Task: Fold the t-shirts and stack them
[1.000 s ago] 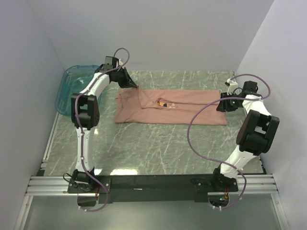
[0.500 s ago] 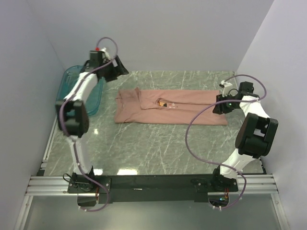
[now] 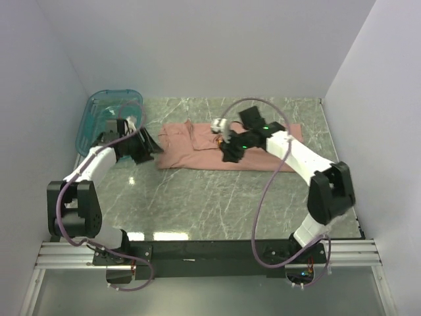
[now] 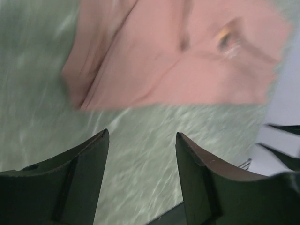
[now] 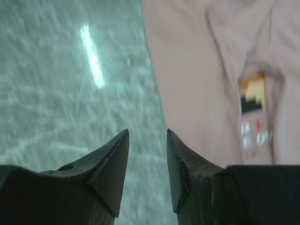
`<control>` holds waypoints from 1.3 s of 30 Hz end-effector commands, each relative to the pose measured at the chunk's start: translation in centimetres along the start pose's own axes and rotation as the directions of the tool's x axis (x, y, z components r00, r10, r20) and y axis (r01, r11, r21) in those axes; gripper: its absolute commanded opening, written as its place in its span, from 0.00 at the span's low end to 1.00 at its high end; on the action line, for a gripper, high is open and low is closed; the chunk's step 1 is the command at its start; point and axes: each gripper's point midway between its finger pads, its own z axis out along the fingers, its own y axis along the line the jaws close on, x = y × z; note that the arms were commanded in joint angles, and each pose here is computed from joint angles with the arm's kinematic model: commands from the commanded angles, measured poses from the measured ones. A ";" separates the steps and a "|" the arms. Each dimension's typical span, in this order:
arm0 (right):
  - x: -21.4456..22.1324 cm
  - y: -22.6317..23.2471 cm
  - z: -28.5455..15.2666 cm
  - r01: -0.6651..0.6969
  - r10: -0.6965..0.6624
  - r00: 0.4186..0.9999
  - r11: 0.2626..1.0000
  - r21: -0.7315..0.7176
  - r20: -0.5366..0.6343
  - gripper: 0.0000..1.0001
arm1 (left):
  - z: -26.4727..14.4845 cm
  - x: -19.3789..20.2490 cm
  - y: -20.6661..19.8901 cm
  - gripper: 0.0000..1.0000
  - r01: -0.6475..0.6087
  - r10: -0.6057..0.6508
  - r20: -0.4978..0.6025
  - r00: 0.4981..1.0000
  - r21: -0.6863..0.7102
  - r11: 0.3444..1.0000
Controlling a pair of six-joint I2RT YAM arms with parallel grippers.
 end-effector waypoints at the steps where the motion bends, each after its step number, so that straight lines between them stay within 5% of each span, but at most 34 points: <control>1: -5.5 -2.7 2.8 -0.021 0.017 0.999 0.995 0.097 0.040 0.45 | -1.7 0.8 1.7 0.63 -0.012 0.019 0.057 0.998 -0.121 0.993; 4: -6.8 -1.8 4.9 -0.091 0.090 0.994 0.996 0.012 0.054 0.44 | -0.7 2.8 3.0 0.62 -0.025 0.033 0.036 0.999 -0.199 0.980; 12: -2.1 1.4 6.5 -0.075 0.074 0.997 0.995 -0.067 -0.024 0.44 | 3.2 3.2 4.8 0.55 0.050 -0.034 0.067 0.997 -0.259 0.964; 28: 6.6 0.0 1.3 -0.263 0.256 0.961 0.963 -0.056 -0.106 0.42 | 6.4 2.1 5.2 0.40 -0.012 0.024 0.035 0.999 -0.326 0.945; 39: 7.1 -0.1 1.0 -0.284 0.277 0.954 0.957 -0.058 -0.112 0.41 | 5.6 1.1 5.8 0.32 -0.066 0.092 0.043 0.995 -0.417 0.907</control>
